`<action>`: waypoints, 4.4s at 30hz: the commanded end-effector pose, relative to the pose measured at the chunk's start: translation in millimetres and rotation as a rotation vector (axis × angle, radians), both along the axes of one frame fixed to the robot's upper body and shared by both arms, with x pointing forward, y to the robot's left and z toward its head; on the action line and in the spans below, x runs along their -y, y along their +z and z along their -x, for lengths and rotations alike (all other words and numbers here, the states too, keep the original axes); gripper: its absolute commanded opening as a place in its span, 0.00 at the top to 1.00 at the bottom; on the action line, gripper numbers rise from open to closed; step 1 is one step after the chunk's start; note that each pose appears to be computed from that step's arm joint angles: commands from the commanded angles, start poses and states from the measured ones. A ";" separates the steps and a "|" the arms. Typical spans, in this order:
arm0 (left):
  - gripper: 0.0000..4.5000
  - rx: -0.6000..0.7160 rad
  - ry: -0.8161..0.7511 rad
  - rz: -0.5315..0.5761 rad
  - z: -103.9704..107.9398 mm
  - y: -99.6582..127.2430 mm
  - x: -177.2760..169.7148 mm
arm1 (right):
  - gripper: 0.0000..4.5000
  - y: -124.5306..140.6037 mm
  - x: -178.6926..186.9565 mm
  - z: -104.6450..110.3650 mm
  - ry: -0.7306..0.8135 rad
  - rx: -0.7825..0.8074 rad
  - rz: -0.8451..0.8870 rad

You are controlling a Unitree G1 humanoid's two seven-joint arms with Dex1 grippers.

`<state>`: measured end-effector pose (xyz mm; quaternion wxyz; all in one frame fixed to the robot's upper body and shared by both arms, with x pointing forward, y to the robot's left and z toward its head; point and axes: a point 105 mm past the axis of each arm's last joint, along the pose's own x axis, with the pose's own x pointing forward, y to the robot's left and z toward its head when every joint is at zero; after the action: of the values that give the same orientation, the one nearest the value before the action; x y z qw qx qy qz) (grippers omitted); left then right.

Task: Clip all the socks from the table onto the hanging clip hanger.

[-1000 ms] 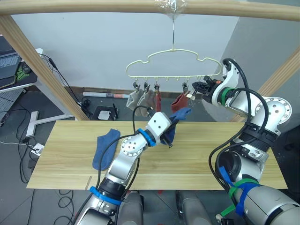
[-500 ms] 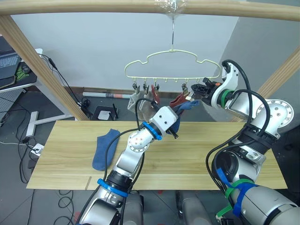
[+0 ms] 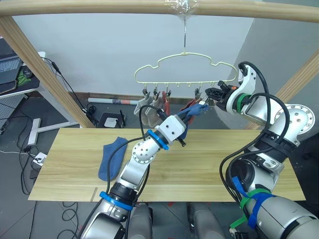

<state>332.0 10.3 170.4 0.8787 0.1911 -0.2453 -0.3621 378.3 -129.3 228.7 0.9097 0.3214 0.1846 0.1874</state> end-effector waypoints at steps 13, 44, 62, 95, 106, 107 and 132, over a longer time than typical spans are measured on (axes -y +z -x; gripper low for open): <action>1.00 0.071 -0.012 0.024 -0.4 17.2 10.4 | 0.45 -5.5 9.3 4.8 -0.036 -0.012 -0.022; 0.09 -0.458 0.008 0.262 -45.7 -2.0 -1.9 | 0.00 -12.4 -3.5 55.2 -0.204 0.628 0.646; 0.02 -0.277 -0.063 0.061 1.6 54.3 -67.4 | 0.57 -14.8 -11.4 24.4 -0.352 0.687 0.635; 0.02 -0.237 -0.076 0.076 5.9 78.3 -74.1 | 0.57 0.3 -23.3 -10.5 -0.359 0.723 0.643; 0.02 -0.392 -0.311 0.131 28.6 87.7 -58.8 | 0.57 5.5 -26.3 -13.2 -0.334 0.756 0.647; 0.02 -0.391 -0.305 0.133 27.5 88.9 -59.1 | 0.57 5.8 -26.6 -13.1 -0.333 0.759 0.649; 0.02 -0.405 -0.357 0.150 35.7 91.6 -51.7 | 1.00 7.4 -20.3 -12.3 -0.326 0.774 0.675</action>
<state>305.0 64.9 252.3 0.8525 -0.0047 -0.0987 -0.5132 394.5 -105.0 218.1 0.9860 -0.0576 -0.1340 0.0811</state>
